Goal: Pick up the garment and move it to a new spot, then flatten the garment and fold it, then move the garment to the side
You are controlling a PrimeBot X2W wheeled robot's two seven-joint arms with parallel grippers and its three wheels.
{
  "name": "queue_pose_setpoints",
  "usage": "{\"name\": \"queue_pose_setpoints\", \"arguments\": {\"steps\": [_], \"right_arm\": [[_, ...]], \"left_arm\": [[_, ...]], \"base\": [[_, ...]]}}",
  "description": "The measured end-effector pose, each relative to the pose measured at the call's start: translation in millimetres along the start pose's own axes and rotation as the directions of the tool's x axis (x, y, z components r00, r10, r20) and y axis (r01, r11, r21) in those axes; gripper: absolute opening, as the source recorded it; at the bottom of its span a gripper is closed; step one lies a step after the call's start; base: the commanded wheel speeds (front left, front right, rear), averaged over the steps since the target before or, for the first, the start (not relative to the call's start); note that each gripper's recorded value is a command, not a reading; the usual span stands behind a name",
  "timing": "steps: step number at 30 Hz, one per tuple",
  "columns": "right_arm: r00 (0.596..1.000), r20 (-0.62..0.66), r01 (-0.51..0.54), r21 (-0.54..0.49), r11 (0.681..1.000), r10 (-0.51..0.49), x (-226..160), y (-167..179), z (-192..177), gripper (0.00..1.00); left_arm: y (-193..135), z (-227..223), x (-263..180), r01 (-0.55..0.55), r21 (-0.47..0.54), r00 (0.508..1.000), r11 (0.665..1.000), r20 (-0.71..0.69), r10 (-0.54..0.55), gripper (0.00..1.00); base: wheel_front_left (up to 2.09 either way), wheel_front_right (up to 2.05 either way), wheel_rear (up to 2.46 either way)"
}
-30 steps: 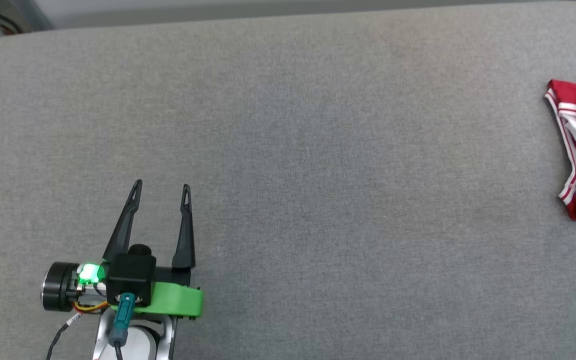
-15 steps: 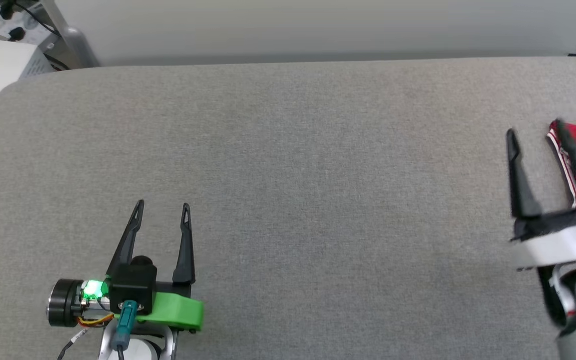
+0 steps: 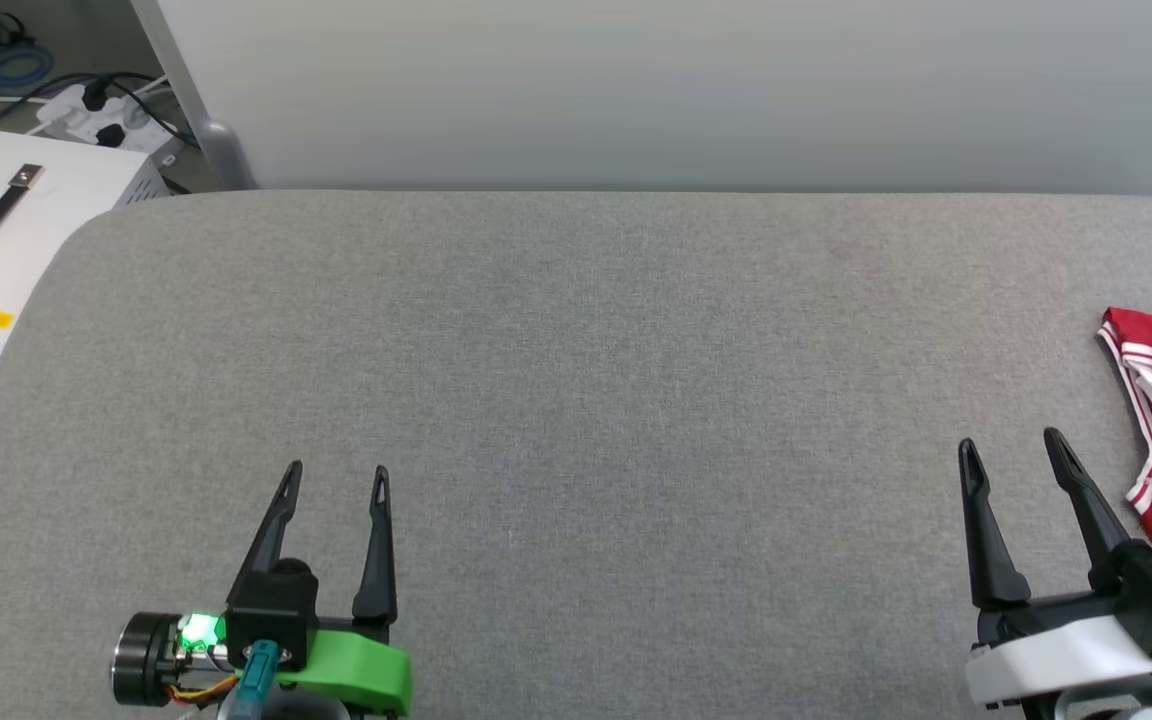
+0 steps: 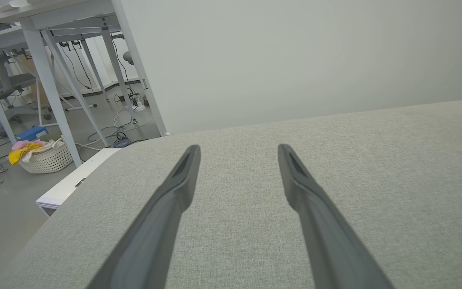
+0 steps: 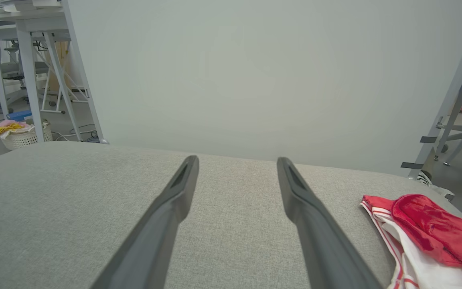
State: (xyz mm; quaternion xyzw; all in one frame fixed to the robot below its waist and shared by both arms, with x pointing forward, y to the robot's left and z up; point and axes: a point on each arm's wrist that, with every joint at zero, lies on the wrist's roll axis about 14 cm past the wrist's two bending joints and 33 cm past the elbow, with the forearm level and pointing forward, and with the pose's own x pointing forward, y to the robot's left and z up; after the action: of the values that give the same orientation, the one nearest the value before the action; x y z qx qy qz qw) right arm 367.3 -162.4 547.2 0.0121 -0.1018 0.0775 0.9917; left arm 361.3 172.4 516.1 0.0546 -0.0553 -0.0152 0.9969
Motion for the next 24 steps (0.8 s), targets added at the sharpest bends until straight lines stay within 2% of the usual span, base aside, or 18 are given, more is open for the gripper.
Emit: {"name": "queue_pose_setpoints", "arguments": {"steps": [12,13,24], "right_arm": [[1.0,0.013,0.027,0.018,0.999,-0.028,-14,-1,7,1.0],[1.0,0.012,0.028,0.018,0.999,-0.029,-15,-1,7,0.0],[1.0,-0.002,0.03,0.018,0.999,-0.03,-16,-1,4,0.0]], "left_arm": [[2,7,-14,0.003,-0.031,1.0,1.0,0.018,-0.002,1.0],[2,8,-14,0.003,-0.034,1.0,0.999,0.018,-0.002,0.0],[2,6,-14,0.002,-0.034,1.0,0.999,0.009,-0.002,0.0]], "base": [[0.0,0.0,0.0],[0.0,0.0,0.0],[0.0,0.0,0.0]]}}
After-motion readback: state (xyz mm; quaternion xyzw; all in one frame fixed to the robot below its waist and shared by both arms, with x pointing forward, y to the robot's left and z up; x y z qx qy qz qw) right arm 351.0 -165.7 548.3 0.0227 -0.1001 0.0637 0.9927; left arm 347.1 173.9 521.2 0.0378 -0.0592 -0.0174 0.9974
